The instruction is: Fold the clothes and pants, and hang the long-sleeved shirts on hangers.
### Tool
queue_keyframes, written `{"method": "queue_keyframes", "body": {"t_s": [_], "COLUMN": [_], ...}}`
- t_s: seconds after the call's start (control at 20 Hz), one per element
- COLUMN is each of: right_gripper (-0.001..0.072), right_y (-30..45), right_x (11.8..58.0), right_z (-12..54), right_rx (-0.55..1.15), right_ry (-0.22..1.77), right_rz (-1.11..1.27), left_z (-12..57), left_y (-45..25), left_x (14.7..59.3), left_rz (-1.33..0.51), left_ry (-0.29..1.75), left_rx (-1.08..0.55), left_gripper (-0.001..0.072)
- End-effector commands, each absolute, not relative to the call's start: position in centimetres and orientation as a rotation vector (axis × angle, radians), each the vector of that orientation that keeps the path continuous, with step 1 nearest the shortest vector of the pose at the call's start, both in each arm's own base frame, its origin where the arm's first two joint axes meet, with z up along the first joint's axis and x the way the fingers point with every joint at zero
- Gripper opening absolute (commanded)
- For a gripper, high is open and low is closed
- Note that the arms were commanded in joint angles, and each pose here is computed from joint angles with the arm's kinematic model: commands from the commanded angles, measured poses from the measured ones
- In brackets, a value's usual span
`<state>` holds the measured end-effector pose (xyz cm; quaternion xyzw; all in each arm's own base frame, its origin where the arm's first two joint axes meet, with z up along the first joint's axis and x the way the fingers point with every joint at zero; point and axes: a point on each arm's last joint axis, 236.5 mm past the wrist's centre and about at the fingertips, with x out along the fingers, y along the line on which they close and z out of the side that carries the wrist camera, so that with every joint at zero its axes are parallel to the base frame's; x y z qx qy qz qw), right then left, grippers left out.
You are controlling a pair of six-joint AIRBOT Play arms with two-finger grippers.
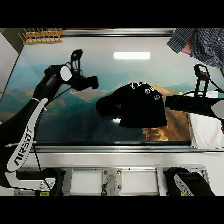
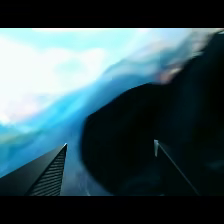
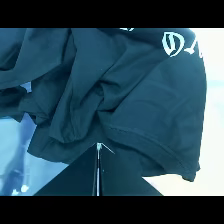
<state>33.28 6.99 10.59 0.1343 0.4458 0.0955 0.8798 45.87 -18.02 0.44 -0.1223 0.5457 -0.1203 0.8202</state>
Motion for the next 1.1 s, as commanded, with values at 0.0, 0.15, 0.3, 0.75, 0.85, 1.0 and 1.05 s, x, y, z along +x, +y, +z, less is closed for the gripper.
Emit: {"method": "queue_keyframes", "body": {"t_s": [0.0, 0.15, 0.3, 0.75, 0.85, 1.0, 1.05], "right_gripper": [0.0023, 0.0023, 0.0023, 0.0023, 0.0023, 0.0023, 0.0024], "right_y": [6.9, 6.9, 6.9, 7.0, 6.8, 3.6, 2.2], "right_x": [33.3, 33.3, 33.3, 33.2, 33.2, 32.2, 31.6], "right_z": [10.6, 10.5, 10.5, 10.6, 10.5, 8.9, 7.9], "right_rx": [0.275, 0.275, 0.275, 0.282, 0.274, 0.206, 0.215], "right_ry": [0.929, 0.930, 0.930, 0.933, 0.934, 0.998, 1.033], "right_rz": [0.195, 0.196, 0.196, 0.201, 0.193, 0.105, 0.063], "left_z": [-7.0, -10.2, -10.8, -11.3, -10.9, -8.2, -7.3], "left_y": [-13.5, -15.7, -18.3, -25.2, -25.9, -23.5, -21.8], "left_x": [43.0, 41.9, 42.4, 43.5, 44.2, 46.4, 47.1], "left_rz": [-0.109, -0.179, -0.241, -0.376, -0.393, -0.382, -0.362], "left_ry": [1.352, 1.413, 1.399, 1.437, 1.418, 1.336, 1.303], "left_rx": [-0.478, -0.659, -0.728, -0.651, -0.640, -0.615, -0.578], "left_gripper": [0.0585, 0.0585, 0.0585, 0.0547, 0.0058, 0.0007, 0.0007]}}
